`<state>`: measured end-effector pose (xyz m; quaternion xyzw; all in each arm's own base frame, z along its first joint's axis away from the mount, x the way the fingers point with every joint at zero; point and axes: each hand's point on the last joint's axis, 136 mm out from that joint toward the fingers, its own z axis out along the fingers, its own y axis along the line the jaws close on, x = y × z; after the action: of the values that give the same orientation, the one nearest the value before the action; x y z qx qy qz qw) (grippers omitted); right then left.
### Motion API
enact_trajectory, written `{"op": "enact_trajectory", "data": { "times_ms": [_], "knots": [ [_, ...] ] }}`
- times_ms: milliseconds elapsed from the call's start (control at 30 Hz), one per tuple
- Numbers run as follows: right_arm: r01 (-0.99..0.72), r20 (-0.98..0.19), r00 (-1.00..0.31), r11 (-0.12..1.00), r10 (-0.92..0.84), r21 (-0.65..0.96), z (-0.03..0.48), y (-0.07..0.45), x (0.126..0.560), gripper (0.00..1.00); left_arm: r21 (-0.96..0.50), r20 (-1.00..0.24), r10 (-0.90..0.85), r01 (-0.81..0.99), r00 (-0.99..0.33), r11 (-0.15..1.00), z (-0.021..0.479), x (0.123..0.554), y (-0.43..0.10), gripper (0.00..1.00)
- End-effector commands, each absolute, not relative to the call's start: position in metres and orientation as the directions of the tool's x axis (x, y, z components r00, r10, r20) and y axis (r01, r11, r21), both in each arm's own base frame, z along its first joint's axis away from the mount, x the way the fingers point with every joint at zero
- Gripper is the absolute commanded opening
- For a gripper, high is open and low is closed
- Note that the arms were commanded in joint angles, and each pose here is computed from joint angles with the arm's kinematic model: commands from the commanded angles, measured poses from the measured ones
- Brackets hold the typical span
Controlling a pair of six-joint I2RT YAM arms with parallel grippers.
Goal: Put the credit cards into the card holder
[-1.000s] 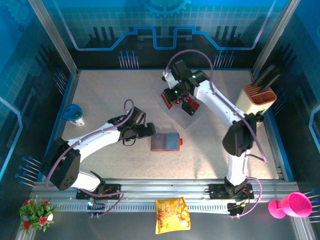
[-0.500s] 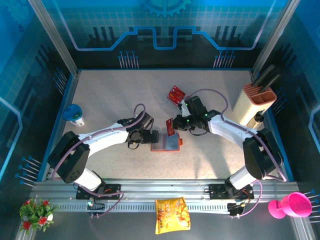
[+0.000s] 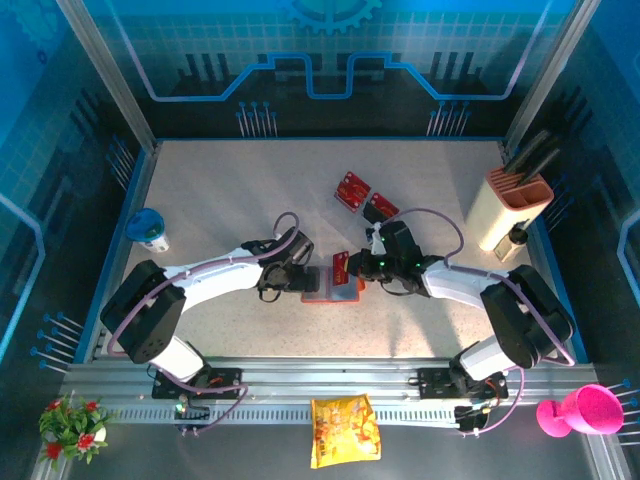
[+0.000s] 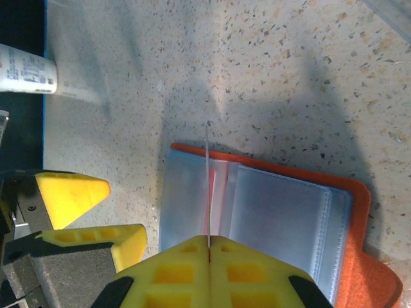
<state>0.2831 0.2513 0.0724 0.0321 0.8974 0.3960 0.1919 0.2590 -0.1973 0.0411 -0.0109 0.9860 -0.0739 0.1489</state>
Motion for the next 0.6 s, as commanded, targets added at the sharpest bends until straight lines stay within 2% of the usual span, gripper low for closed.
{"op": "enact_trajectory", "data": {
  "times_ms": [0, 567],
  "knots": [
    [-0.139, -0.374, -0.890, 0.626, 0.261, 0.767, 0.091, 0.259, 0.291, 0.00, -0.103, -0.291, -0.006, 0.025, -0.957, 0.994, 0.040, 0.260, -0.196, 0.99],
    [-0.136, -0.366, -0.893, 0.618, 0.262, 0.775, 0.072, 0.270, 0.289, 0.00, -0.037, -0.249, -0.005, 0.004, -0.968, 0.999, 0.022, 0.247, -0.179, 0.99]
  ]
}}
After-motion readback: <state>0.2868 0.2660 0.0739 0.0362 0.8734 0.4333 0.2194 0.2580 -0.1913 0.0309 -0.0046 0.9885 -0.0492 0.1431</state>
